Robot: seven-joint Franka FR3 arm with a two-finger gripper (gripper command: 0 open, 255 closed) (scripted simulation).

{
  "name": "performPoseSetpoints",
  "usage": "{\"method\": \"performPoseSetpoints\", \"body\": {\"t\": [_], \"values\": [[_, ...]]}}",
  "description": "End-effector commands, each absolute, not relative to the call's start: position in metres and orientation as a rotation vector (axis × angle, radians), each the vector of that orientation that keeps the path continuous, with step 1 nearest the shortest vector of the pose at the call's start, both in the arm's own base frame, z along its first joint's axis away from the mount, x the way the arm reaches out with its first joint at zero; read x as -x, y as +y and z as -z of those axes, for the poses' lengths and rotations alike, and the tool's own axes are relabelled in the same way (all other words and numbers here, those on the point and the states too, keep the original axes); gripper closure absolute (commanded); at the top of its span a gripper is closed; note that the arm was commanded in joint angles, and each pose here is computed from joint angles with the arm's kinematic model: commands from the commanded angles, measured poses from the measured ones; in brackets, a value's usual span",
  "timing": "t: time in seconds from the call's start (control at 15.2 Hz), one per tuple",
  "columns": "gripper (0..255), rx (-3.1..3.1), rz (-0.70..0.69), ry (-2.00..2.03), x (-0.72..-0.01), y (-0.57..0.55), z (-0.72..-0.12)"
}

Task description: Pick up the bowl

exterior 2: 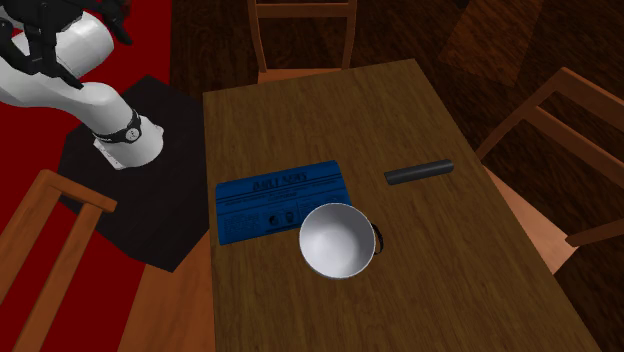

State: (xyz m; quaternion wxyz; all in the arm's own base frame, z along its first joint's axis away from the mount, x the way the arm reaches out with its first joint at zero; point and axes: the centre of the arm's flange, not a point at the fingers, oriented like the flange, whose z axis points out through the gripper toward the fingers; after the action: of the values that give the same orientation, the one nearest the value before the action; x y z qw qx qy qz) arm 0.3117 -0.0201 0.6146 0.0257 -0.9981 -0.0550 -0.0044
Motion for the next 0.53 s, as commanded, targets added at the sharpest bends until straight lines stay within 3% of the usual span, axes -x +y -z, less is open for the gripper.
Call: {"method": "performPoseSetpoints", "body": {"t": [0.0,0.46], "values": [[0,3.085,0.014,-0.170,-0.312,-0.020,-0.615],[0,3.074,-0.005,-0.186,-0.389,-0.030,-0.562]]}}
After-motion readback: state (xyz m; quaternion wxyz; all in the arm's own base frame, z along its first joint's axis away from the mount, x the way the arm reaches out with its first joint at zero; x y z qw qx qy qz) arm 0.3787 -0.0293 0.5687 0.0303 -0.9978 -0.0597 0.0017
